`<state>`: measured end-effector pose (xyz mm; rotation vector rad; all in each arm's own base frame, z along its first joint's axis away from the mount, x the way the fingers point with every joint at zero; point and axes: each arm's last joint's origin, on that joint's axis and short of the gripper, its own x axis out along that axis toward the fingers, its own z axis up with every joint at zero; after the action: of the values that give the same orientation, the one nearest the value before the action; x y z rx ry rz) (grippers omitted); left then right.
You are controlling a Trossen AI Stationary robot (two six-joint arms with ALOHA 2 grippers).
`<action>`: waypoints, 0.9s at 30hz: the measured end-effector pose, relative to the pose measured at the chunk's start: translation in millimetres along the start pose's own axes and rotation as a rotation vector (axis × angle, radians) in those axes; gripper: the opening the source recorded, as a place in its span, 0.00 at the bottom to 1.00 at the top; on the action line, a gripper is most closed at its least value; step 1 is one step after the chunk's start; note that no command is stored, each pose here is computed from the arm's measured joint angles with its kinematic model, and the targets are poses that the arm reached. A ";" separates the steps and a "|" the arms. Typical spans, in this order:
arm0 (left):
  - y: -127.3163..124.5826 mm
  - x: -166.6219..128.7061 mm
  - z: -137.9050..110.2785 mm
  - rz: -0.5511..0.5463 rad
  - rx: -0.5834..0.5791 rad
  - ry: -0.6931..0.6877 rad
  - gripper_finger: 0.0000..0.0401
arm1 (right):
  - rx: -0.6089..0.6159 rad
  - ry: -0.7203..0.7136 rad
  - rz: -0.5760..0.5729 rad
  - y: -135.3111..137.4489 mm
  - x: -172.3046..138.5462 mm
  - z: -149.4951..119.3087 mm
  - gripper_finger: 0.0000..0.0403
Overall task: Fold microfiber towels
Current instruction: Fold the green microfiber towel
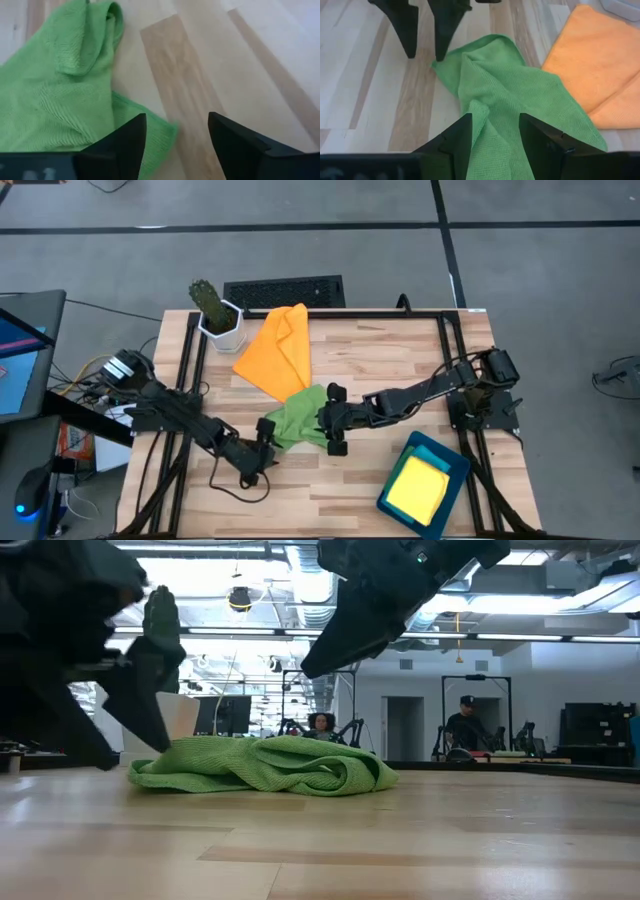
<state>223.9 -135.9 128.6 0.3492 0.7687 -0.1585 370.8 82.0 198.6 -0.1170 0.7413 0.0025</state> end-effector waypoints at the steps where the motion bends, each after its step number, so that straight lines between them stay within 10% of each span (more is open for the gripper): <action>1: 0.5 2.0 -0.2 0.002 -0.003 0.002 0.52 | 0.000 0.001 0.000 0.0 0.0 -0.1 0.46; 12: 13.0 24.8 -10.0 0.002 -0.099 0.084 0.46 | -0.001 0.001 0.010 4.8 -1.1 -0.4 0.45; 22: 20.1 25.8 -12.5 -0.026 -0.258 0.136 0.05 | -0.010 0.038 0.026 13.2 -3.3 -4.6 0.45; 27: 22.4 8.4 7.7 -0.073 -0.312 0.219 0.01 | -0.004 0.056 0.025 14.1 -3.7 -6.5 0.45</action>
<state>240.9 -118.0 133.4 0.0420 1.0072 -0.0679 363.1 95.4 194.9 -0.1117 0.7992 0.0244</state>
